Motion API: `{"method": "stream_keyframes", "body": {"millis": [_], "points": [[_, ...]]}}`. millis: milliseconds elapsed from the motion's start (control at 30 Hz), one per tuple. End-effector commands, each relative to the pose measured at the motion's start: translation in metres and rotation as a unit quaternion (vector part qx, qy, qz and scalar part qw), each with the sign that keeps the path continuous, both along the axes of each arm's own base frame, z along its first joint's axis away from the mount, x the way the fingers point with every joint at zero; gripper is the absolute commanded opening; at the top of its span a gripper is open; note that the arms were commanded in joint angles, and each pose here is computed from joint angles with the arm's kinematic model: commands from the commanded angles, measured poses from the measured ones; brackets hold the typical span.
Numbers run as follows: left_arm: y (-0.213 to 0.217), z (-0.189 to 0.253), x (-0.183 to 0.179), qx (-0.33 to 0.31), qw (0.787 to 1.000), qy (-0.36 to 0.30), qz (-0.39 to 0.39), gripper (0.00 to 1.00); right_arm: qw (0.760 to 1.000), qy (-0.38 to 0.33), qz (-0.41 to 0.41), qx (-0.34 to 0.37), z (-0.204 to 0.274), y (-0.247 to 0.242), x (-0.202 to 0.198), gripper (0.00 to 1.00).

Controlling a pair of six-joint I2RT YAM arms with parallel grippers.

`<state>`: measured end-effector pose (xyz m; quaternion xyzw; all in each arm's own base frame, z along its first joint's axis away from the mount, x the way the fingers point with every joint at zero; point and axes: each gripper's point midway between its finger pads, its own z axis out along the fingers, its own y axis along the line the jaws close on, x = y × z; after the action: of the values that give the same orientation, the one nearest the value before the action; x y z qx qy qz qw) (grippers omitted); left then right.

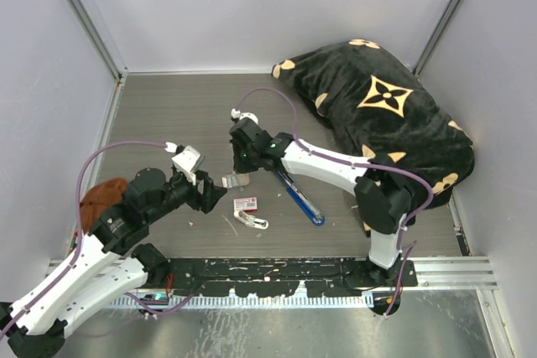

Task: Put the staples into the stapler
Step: Pick up the staple from the staple box.

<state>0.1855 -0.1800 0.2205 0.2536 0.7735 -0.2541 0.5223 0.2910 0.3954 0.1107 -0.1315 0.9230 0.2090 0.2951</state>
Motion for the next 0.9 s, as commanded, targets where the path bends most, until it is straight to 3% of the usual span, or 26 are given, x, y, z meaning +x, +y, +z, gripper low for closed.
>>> {"method": "stream_keyframes", "body": {"millis": [0, 133, 367, 600, 867], "points": [[-0.008, 0.04, -0.006, -0.043, 0.995, -0.08, -0.043, 0.71, 0.994, 0.013, 0.035, 0.101, 0.064, 0.002, -0.019, 0.01], [-0.025, 0.059, -0.039, -0.048, 0.969, -0.17, -0.173, 0.72, 0.985, 0.073, 0.073, 0.14, 0.093, -0.018, -0.056, 0.01], [-0.028, 0.076, -0.053, 0.004, 0.92, -0.303, -0.248, 0.61, 0.967, 0.173, 0.093, 0.163, 0.117, -0.064, -0.112, 0.01], [-0.055, 0.077, -0.07, 0.026, 0.884, -0.338, -0.321, 0.51, 0.935, 0.268, 0.123, 0.195, 0.127, -0.067, -0.154, 0.01], [-0.084, 0.056, -0.083, 0.103, 0.842, -0.371, -0.378, 0.47, 0.909, 0.338, 0.14, 0.2, 0.118, -0.066, -0.173, 0.01]]}}
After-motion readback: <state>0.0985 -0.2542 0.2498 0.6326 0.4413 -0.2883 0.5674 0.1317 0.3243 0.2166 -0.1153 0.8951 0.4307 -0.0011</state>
